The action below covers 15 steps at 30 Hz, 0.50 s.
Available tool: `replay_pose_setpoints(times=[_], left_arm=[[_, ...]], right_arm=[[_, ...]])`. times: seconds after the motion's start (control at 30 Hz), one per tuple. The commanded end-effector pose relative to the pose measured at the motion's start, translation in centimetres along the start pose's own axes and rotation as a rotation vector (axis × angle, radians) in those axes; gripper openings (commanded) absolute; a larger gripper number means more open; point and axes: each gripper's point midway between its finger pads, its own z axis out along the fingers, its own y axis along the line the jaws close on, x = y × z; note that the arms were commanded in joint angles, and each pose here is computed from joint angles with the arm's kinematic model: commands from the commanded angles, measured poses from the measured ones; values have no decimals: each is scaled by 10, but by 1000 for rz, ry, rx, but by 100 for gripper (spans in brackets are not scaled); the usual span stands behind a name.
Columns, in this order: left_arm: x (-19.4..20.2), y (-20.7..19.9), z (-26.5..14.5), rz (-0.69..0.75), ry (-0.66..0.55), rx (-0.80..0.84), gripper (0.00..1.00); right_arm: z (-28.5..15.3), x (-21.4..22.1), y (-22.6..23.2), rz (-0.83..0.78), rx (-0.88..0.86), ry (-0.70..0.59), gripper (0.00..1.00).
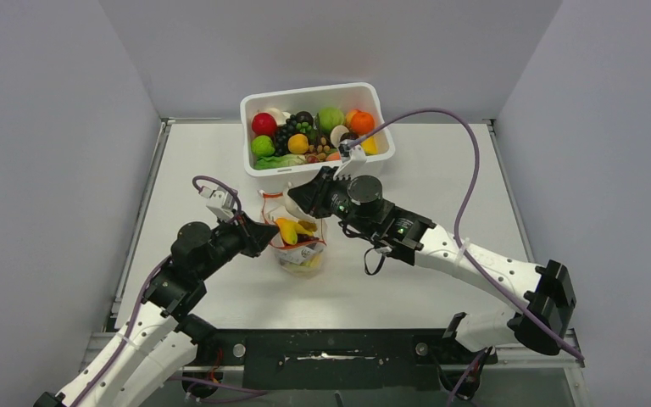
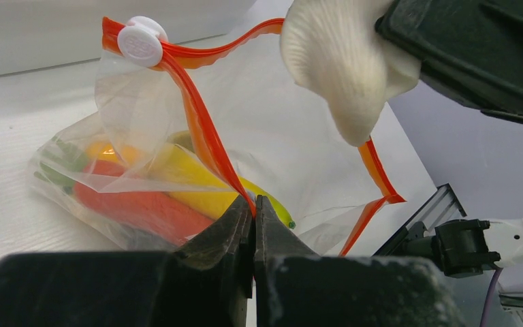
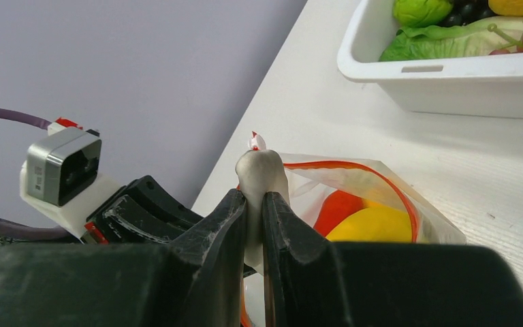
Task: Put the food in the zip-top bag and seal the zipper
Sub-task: Place the fake vegetable in the zipper food storage bag.
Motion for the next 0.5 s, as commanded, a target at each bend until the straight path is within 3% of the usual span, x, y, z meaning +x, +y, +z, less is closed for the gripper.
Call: replay_pose_setpoints(times=[0.0,0.17,0.47], left_arm=[[-28,-20,-3,12,-100,76,0],[-26,-20,-4,7,-96,78,0],[-27,-19,-4,11,-98,71,0]], right_arm=[[7,-4,11,18,-28,-42,4],[13,6,6,-23,-9,-10,10],[1,0,3,-129,13,12,32]])
